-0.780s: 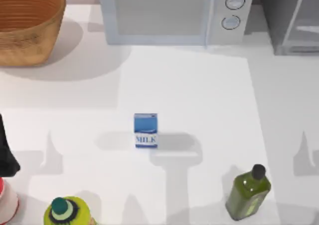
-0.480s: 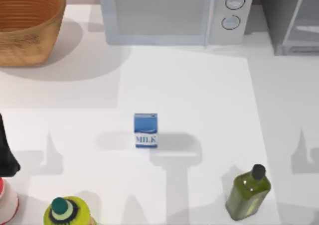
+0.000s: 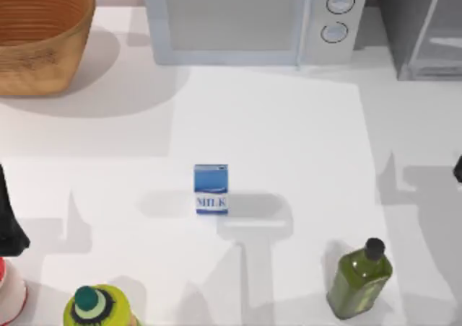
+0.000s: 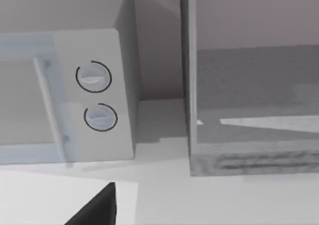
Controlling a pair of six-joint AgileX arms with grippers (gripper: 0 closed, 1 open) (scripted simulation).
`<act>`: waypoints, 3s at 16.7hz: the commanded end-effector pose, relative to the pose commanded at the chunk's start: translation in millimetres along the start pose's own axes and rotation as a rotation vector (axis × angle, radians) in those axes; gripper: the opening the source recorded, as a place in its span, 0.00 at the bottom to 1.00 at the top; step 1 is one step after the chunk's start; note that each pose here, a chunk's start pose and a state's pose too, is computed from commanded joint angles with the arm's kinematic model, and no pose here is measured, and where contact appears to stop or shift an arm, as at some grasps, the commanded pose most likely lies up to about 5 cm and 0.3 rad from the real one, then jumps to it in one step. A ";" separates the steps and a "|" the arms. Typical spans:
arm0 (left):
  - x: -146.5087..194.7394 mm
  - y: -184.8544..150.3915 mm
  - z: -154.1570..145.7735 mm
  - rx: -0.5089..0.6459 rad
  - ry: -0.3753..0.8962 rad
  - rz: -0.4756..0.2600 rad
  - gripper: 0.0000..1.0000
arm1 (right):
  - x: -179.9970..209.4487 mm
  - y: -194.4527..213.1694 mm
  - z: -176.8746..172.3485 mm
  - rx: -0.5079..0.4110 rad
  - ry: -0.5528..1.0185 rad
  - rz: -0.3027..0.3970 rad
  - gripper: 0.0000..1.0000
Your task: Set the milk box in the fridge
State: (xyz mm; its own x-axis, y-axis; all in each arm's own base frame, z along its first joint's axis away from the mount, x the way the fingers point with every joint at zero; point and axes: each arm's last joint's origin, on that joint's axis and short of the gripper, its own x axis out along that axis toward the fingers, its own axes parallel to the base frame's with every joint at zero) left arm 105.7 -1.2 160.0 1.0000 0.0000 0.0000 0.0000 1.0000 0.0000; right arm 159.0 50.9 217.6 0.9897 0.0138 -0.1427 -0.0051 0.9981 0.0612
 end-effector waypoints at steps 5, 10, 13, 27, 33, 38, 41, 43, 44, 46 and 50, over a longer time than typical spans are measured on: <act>0.0 0.0 0.0 0.000 0.000 0.000 1.00 | 59.9 94.8 -5.2 -0.010 0.097 -0.004 1.00; 0.0 0.0 0.0 0.000 0.000 0.000 1.00 | 81.4 209.1 -73.8 -0.040 0.113 -0.011 1.00; 0.0 0.0 0.0 0.000 0.000 0.000 1.00 | 73.1 257.7 -128.8 -0.059 0.098 -0.017 1.00; 0.0 0.0 0.0 0.000 0.000 0.000 1.00 | 59.3 299.7 -193.9 -0.058 0.056 -0.025 1.00; 0.0 0.0 0.0 0.000 0.000 0.000 1.00 | 96.8 298.2 -198.1 -0.058 0.056 -0.025 1.00; 0.0 0.0 0.0 0.000 0.000 0.000 1.00 | 100.8 297.7 -198.5 -0.058 0.056 -0.025 1.00; 0.0 0.0 0.0 0.000 0.000 0.000 1.00 | 100.8 297.7 -198.5 -0.058 0.056 -0.025 0.77; 0.0 0.0 0.0 0.000 0.000 0.000 1.00 | 100.8 297.7 -198.5 -0.058 0.056 -0.025 0.62; 0.0 0.0 0.0 0.000 0.000 0.000 1.00 | 100.8 297.7 -198.5 -0.058 0.056 -0.025 0.55; 0.0 0.0 0.0 0.000 0.000 0.000 1.00 | 100.8 297.7 -198.5 -0.058 0.056 -0.025 0.40; 0.0 0.0 0.0 0.000 0.000 0.000 1.00 | 100.8 297.7 -198.5 -0.058 0.056 -0.025 0.10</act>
State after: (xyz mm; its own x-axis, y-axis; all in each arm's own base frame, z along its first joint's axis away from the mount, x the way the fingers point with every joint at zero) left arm 105.7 -1.2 160.0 1.0000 0.0000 0.0000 0.0000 1.0000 0.0000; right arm 228.8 361.3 25.4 0.9800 -0.0098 -0.1987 0.0100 0.9999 0.0000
